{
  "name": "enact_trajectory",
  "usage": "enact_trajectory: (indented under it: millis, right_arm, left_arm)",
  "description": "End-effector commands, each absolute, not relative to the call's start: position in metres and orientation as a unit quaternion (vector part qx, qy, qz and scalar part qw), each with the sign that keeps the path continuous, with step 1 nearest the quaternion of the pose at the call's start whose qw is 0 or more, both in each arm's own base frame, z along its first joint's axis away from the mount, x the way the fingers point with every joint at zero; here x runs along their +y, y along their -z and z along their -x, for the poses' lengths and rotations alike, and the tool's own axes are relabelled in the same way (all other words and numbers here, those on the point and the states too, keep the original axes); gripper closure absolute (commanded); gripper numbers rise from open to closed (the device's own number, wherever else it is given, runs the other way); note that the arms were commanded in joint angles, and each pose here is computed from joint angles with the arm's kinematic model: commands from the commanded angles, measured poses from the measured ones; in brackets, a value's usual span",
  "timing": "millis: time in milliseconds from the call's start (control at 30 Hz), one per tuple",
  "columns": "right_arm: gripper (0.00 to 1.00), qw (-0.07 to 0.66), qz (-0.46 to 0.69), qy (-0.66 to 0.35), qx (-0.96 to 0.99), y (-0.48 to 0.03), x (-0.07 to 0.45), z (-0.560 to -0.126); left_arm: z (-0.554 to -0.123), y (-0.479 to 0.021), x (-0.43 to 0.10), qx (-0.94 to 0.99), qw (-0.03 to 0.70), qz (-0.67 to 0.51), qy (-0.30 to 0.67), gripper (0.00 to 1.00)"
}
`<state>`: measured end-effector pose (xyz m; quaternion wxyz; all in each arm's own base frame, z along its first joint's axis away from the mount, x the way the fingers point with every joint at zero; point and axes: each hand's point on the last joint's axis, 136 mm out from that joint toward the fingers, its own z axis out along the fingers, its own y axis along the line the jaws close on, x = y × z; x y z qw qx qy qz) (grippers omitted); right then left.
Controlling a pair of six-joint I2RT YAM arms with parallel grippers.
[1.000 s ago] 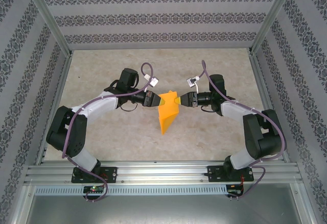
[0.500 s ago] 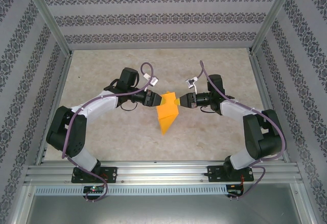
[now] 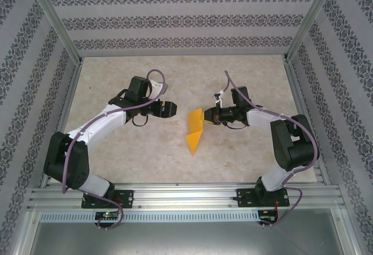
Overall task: Fold a paper plane with a square sheet of paper (fold left side to right side)
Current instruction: Fold the wing for the fifth time at the center of the table.
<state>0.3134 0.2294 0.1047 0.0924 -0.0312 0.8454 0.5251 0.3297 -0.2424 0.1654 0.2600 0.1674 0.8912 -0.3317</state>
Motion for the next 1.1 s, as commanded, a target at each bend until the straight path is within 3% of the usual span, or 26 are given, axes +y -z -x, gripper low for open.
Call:
enact_trajectory:
  millis: [0,300,567,767,1067]
  right_arm:
    - [1.00,0.090,-0.012,-0.496,0.863,-0.099,0.227,-0.329]
    - [1.00,0.075,-0.086,-0.462,0.880,-0.071,0.206,-0.342]
    - [1.00,0.086,-0.069,-0.477,0.872,-0.082,0.196,-0.332]
    - [1.00,0.099,-0.033,-0.508,0.855,-0.115,0.222,-0.343]
    - [1.00,0.095,0.021,-0.559,0.823,-0.152,0.291,-0.353]
  left_arm:
    - [-0.301,-0.171,-0.253,0.895,0.259,-0.208,0.298,0.26]
    - [-0.252,-0.132,-0.313,0.904,0.216,-0.262,0.260,0.26]
    - [-0.248,-0.115,-0.350,0.905,0.212,-0.287,0.233,0.25]
    - [-0.266,-0.162,-0.326,0.897,0.297,-0.251,0.210,0.22]
    - [-0.292,-0.221,-0.241,0.890,0.421,-0.124,0.124,0.13]
